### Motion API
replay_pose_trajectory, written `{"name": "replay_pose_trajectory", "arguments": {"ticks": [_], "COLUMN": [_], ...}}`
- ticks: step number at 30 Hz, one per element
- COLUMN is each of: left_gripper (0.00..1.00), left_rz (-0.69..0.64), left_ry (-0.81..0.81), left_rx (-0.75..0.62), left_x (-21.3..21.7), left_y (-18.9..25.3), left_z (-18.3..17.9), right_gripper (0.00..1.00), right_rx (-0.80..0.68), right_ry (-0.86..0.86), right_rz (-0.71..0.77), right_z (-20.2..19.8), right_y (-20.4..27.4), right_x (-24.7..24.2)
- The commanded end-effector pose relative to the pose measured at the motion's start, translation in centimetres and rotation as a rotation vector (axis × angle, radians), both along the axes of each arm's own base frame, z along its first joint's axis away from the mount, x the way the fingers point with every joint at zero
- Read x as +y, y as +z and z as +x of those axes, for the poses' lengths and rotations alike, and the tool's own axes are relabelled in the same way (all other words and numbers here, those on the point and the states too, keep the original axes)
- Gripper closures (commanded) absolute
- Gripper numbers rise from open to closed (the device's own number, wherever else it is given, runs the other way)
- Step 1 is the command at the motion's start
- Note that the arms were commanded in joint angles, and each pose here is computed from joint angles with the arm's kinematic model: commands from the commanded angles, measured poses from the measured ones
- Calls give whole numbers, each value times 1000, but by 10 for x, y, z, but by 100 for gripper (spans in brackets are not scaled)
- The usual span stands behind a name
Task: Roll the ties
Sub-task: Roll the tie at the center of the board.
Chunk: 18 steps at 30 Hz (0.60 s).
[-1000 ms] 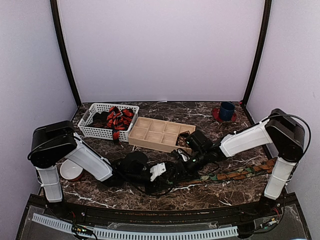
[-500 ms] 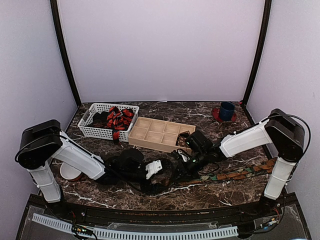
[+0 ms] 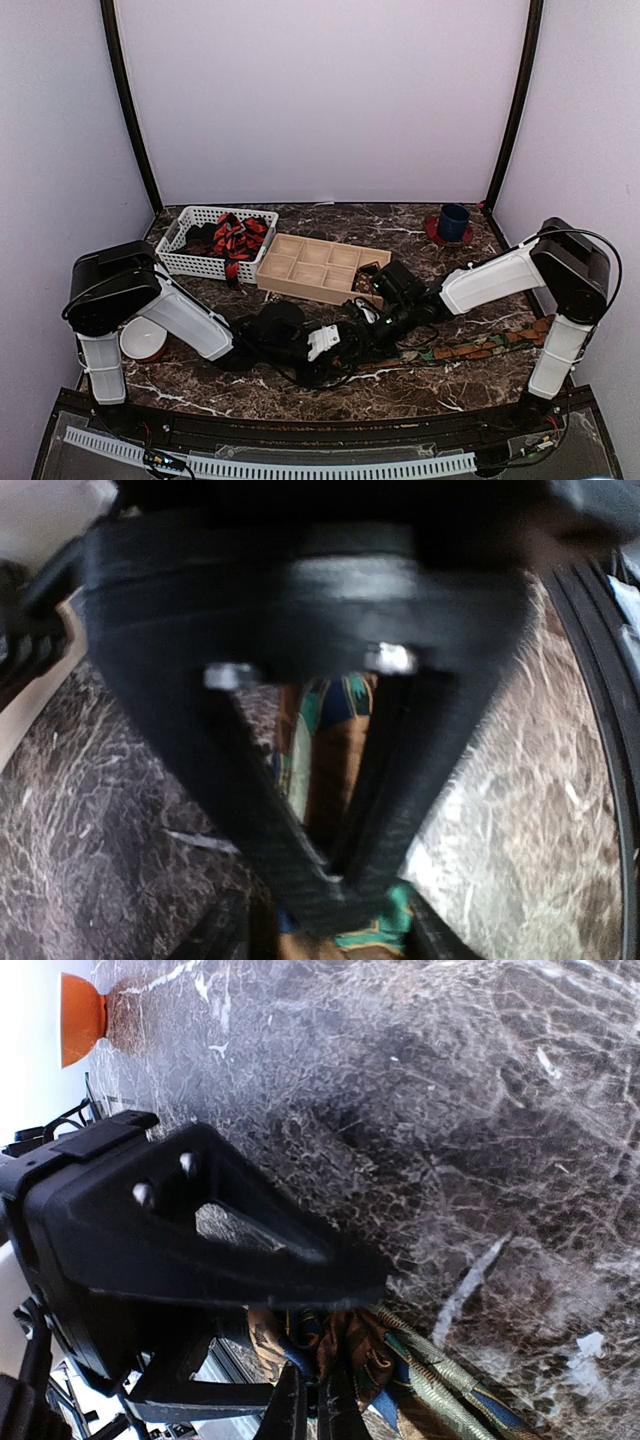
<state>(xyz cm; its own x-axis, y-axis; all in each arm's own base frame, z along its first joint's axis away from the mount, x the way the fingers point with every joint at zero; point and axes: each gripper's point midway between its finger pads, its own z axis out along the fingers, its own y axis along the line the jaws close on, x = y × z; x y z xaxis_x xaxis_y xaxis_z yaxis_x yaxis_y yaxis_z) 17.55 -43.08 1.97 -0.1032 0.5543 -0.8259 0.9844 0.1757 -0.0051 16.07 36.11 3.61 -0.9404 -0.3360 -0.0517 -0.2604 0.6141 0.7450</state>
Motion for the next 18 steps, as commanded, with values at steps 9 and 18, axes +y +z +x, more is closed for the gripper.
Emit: {"name": "replay_pose_trajectory", "arguments": {"ticks": [9, 18], "left_gripper": [65, 35], "left_rz": [86, 2], "left_ry": [19, 61], "left_rx": [11, -4], "left_x": [41, 28], "left_y": [-18, 10], "left_z": [-13, -3], "right_gripper": [100, 100], "right_rx": [0, 9], "right_ry": [-22, -6], "right_rz": [-33, -96], "right_z": [-4, -8], "right_y": [0, -31], "right_x": [-25, -25]}}
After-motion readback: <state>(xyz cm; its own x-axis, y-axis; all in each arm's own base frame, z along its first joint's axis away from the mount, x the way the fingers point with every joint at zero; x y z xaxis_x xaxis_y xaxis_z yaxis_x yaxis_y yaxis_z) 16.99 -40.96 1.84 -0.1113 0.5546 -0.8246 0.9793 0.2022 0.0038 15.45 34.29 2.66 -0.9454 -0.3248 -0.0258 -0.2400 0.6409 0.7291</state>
